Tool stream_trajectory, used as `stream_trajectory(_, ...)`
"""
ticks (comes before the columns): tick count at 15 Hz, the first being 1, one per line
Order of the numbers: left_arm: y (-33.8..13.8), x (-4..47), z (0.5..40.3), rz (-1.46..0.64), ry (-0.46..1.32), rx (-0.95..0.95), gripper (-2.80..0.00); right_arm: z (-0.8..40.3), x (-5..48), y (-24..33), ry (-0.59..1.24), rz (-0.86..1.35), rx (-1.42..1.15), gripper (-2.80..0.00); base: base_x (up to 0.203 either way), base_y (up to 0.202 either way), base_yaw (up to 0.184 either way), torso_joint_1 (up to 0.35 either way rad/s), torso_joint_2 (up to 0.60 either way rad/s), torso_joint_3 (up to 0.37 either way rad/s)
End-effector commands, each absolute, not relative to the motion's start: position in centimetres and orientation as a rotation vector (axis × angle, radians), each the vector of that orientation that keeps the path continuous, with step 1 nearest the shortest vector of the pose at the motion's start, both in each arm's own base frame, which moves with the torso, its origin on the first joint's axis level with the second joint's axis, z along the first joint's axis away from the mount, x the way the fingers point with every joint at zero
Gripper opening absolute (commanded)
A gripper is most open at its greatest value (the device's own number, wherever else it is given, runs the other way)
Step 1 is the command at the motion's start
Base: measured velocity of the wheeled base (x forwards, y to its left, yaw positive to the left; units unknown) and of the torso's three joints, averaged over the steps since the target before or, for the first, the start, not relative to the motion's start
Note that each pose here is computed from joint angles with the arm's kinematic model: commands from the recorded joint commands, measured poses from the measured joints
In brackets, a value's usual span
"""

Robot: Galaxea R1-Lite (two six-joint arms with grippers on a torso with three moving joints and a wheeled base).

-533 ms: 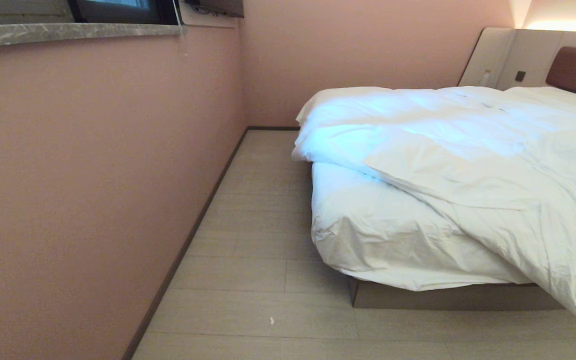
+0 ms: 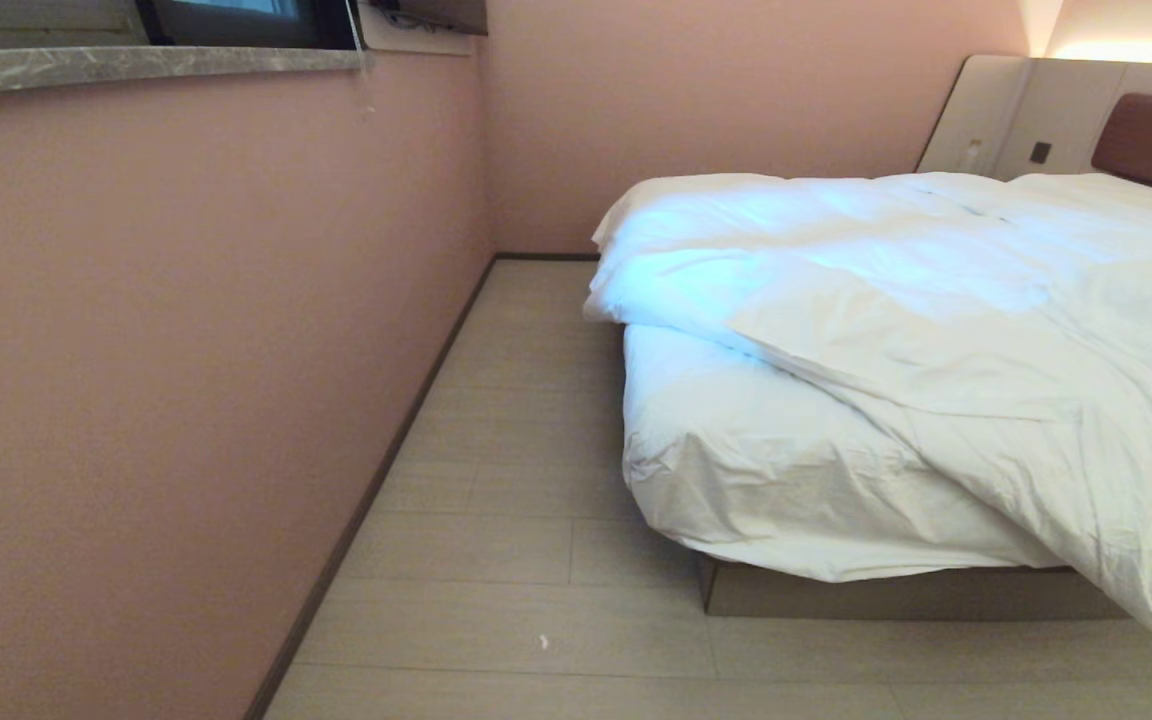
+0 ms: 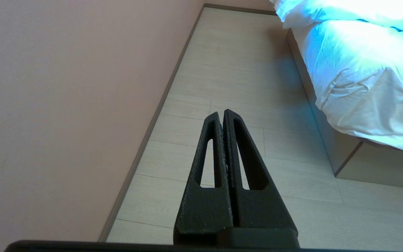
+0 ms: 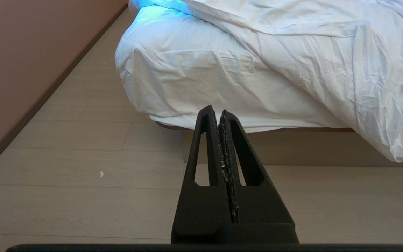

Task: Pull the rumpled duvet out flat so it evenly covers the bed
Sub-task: Hold the folded corner of the quilt

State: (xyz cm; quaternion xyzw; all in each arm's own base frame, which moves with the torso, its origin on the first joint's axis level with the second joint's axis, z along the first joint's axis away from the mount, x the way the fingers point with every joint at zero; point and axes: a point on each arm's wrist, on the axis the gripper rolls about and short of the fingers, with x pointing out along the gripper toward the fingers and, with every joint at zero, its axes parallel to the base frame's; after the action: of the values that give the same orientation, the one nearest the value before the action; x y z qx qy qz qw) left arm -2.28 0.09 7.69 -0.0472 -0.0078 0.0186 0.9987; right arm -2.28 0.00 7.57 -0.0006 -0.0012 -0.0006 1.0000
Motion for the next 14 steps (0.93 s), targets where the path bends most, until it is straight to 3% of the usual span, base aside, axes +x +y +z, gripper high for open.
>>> stream_trajectory(1,0.09,-2.28,7.69,0.038,-0.016,-0.095,-2.80,7.58,-2.28,0.00,-0.003,-0.002,-0.002,-2.80,0.000,0.000,0.000,0.000,0.00,0.000)
stream_trajectory(9,0.09,-2.28,7.69,0.039,-0.016,-0.094,-2.80,7.58,-2.28,0.00,-0.003,0.000,-0.002,-2.80,0.000,0.000,0.000,0.000,0.00,0.000)
stream_trajectory(14,0.09,-2.28,7.69,0.038,-0.016,-0.094,-2.80,7.58,-2.28,0.00,-0.003,0.000,-0.003,-2.80,0.162,0.000,0.000,0.001,0.00,0.003)
